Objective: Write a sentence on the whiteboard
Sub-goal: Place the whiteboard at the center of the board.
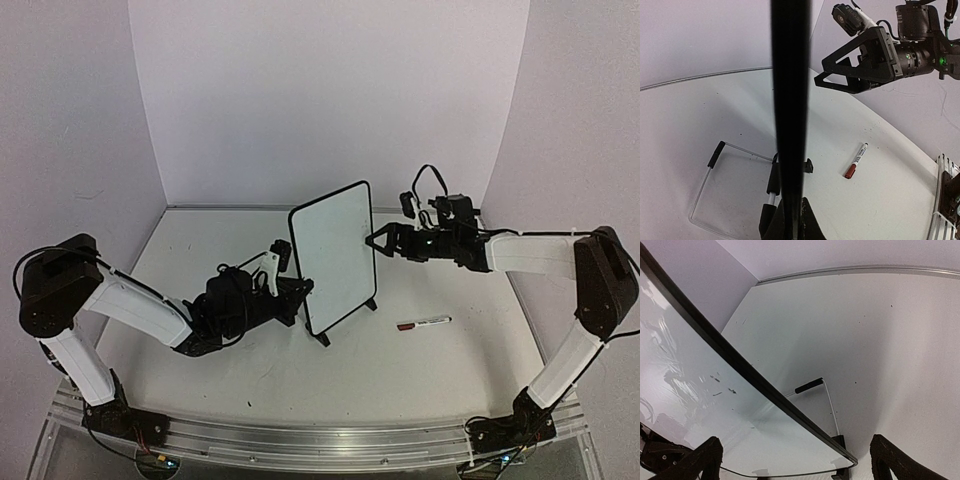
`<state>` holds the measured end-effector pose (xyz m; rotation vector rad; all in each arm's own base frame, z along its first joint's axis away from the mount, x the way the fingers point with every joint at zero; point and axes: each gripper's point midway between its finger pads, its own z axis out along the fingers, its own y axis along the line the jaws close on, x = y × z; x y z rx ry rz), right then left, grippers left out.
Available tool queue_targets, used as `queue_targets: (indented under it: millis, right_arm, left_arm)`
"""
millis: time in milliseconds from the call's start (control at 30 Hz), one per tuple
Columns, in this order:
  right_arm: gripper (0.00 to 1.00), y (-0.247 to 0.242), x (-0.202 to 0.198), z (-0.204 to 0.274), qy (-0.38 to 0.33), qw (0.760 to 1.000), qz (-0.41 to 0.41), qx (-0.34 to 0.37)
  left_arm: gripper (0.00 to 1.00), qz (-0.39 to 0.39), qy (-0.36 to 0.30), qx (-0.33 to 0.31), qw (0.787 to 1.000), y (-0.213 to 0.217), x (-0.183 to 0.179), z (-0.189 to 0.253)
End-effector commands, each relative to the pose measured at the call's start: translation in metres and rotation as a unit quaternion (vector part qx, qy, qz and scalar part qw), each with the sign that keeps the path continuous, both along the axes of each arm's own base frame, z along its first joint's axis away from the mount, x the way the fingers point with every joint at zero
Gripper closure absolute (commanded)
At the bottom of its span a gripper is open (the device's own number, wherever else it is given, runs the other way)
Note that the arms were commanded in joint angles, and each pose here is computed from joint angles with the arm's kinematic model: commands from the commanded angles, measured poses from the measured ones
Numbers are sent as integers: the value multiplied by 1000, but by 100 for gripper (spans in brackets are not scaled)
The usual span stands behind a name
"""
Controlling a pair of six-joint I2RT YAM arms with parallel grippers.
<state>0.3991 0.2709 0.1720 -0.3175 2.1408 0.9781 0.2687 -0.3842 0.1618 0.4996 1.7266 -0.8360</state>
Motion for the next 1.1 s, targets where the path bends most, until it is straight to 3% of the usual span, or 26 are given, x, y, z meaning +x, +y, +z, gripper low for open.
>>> queue_targets:
  millis: [0, 600, 1067]
  right_arm:
    - [2, -7, 1, 21, -32, 999, -16, 12]
    - [2, -10, -9, 9, -19, 1000, -16, 15]
    - [5, -25, -38, -42, 18, 999, -4, -37]
  left_arm:
    - [98, 29, 10, 24, 999, 12, 6, -15]
    - [86, 32, 44, 46, 997, 22, 0, -40]
    - [60, 53, 56, 55, 996, 38, -4, -43]
